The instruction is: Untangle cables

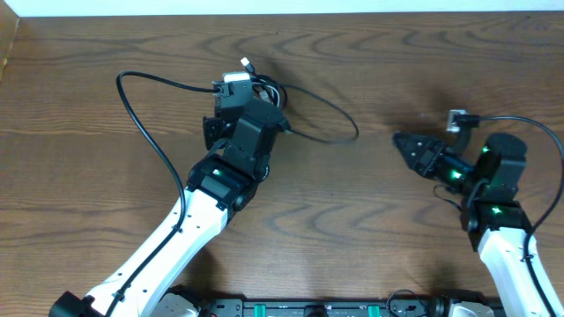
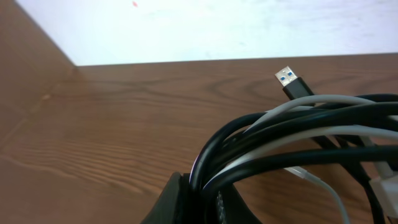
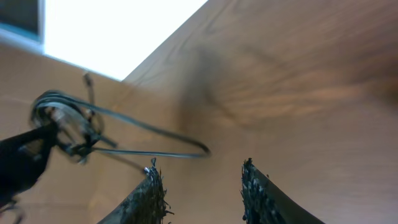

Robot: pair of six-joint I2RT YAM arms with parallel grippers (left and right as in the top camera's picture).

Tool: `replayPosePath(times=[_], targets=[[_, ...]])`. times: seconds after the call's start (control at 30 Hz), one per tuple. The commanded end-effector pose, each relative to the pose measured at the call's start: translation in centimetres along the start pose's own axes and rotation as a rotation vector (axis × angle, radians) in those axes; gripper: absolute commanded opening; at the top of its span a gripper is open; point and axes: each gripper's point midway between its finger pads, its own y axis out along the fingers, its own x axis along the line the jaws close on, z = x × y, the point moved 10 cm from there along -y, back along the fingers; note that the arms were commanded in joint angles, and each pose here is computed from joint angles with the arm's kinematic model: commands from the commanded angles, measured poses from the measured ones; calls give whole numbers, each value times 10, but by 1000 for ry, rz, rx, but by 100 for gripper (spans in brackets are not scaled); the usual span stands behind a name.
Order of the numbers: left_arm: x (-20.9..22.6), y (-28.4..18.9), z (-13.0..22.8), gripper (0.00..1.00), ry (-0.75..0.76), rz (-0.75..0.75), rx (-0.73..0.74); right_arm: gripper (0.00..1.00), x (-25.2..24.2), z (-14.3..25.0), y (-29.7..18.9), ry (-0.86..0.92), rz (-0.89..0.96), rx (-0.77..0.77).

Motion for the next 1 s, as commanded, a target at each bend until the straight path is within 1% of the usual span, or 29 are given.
replayPosePath(times=[0.0,0.13,0.2,0.4,0.57,0.67,0.73,0.87,0.97], targets=[[-4,-6,-2,8,-34,113,11,39,12,15,11,124,-55,90],[-8,-6,-1,8,-34,162,24,39,24,33,28,186,-39,152],[-8,-6,-1,8,-34,162,24,43,31,40,34,203,-36,173],[-8,-6,-1,8,-39,162,25,49,49,53,44,148,-87,210],[-8,-6,-1,8,-192,160,38,52,58,66,50,231,-82,251],[-8,-6,0,8,-267,157,49,54,62,73,57,290,-55,240],[-8,-6,0,8,-290,158,56,55,66,75,61,302,-58,224],[-10,-8,2,7,-283,166,61,58,76,78,71,329,-87,188],[-15,-12,3,7,-267,183,66,58,82,79,79,354,-120,152]])
